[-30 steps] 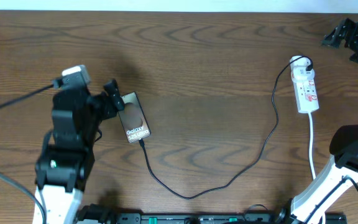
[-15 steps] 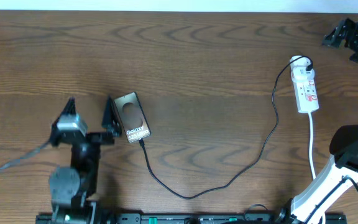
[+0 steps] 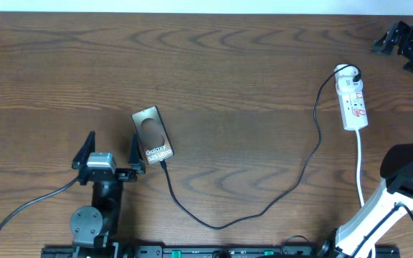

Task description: Plug charger to phone and switch on socket

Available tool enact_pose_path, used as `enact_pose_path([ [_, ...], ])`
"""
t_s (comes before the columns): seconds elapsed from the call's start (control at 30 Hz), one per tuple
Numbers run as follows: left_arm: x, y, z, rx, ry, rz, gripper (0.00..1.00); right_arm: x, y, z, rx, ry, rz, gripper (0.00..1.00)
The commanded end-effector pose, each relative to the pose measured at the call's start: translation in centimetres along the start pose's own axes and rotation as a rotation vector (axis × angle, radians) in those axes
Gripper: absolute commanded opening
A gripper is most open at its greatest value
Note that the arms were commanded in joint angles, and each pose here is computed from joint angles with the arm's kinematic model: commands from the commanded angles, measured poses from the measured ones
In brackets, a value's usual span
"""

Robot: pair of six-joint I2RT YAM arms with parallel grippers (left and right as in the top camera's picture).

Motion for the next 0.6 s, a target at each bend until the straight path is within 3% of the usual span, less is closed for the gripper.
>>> enact_pose_path([
  [0.0, -1.4, 0.0, 0.7, -0.009, 0.0, -0.006, 0.91, 0.2, 0.0, 0.1, 0.008, -0.006, -0.014, 0.99],
  [0.17, -2.2, 0.9, 0.8, 0.039, 0.036, 0.051, 0.91, 0.2, 0.0, 0.1, 0.008, -0.006, -0.014, 0.99],
  [0.37, -5.1, 3.1, 1.3, 0.194, 0.158, 0.221, 0.91, 0.2, 0.0, 0.1, 0.008, -0.006, -0.014, 0.99],
  [0.57, -6.7, 3.5, 1.8, 0.225, 0.239, 0.187, 0.91, 0.2, 0.0, 0.1, 0.008, -0.006, -0.014, 0.99],
])
Point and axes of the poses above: each gripper's point midway between its finger pads, its own z axis back along the fingers, its own y axis along the line the jaws close on, x = y × z, the point moved 4 cm from there along z, back along the fingers, and after that the axes turned 1 degree about z, right-handed, at the moved point
